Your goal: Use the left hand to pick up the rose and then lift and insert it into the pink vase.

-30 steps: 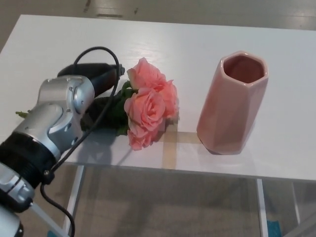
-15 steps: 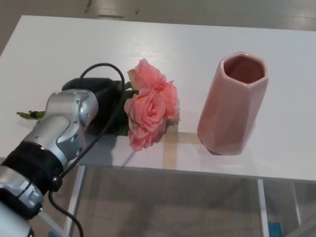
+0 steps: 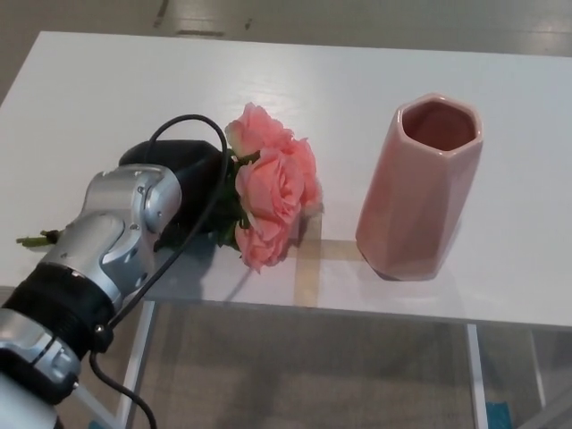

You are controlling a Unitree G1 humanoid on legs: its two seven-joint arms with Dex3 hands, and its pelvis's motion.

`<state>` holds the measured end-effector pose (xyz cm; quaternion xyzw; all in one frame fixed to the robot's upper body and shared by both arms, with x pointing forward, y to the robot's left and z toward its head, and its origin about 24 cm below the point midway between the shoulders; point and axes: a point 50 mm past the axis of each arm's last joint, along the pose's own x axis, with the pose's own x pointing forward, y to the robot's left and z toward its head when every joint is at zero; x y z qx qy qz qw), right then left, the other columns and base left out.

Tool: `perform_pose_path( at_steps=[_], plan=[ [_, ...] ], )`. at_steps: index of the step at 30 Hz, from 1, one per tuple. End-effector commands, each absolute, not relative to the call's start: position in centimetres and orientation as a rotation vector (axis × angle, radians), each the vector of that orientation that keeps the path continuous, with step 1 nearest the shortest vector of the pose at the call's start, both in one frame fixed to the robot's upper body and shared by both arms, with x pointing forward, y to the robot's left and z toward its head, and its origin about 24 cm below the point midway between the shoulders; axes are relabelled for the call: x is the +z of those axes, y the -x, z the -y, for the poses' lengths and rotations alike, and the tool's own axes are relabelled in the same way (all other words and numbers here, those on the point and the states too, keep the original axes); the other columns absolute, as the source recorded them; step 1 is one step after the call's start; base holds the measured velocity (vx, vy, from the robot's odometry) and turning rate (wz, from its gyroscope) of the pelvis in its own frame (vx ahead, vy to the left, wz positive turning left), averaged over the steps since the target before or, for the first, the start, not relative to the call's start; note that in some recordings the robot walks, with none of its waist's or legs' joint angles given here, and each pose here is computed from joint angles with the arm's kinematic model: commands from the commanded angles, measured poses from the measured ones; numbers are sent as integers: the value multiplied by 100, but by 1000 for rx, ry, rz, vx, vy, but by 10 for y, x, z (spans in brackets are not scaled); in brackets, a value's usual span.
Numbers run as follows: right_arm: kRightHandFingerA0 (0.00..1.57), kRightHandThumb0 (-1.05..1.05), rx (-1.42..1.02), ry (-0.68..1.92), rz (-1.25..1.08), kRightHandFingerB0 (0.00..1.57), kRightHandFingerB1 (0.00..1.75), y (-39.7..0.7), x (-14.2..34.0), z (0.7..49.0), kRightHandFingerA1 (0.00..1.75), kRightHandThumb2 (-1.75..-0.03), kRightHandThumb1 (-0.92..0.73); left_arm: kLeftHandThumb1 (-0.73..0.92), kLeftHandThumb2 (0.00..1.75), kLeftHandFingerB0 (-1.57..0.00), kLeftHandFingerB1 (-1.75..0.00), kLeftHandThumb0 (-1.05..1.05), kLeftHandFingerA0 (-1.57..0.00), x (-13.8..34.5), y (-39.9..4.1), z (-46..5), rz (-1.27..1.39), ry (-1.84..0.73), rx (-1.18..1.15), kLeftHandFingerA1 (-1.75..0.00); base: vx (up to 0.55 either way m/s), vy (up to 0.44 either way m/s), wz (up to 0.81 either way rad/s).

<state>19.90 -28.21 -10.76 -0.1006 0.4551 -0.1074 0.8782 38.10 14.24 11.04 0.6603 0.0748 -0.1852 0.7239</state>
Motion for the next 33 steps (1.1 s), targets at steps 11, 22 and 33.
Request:
perform_pose_path(
  at_steps=[11, 22, 33],
  plan=[
    [60, -38, -224, 220, -963, 42, 57, -195, -108, 286, 66, -95, -54, 59, 60, -77, -50, -26, -72, 133, -377, -148, 293, -1399, -176, -151, 0, 0, 0],
    [61, -38, -227, 224, -973, 43, 58, -194, -109, 286, 66, -95, -55, 62, 67, -83, -58, -29, -86, 186, -381, -151, 499, -1318, -67, -151, 0, 0, 0],
    [62, -38, -220, 235, -973, 44, 58, -195, -108, 287, 67, -95, -55, 78, 64, -65, -123, -18, -76, 237, -381, -141, 583, -944, -25, -159, 0, 0, 0]
  ],
)
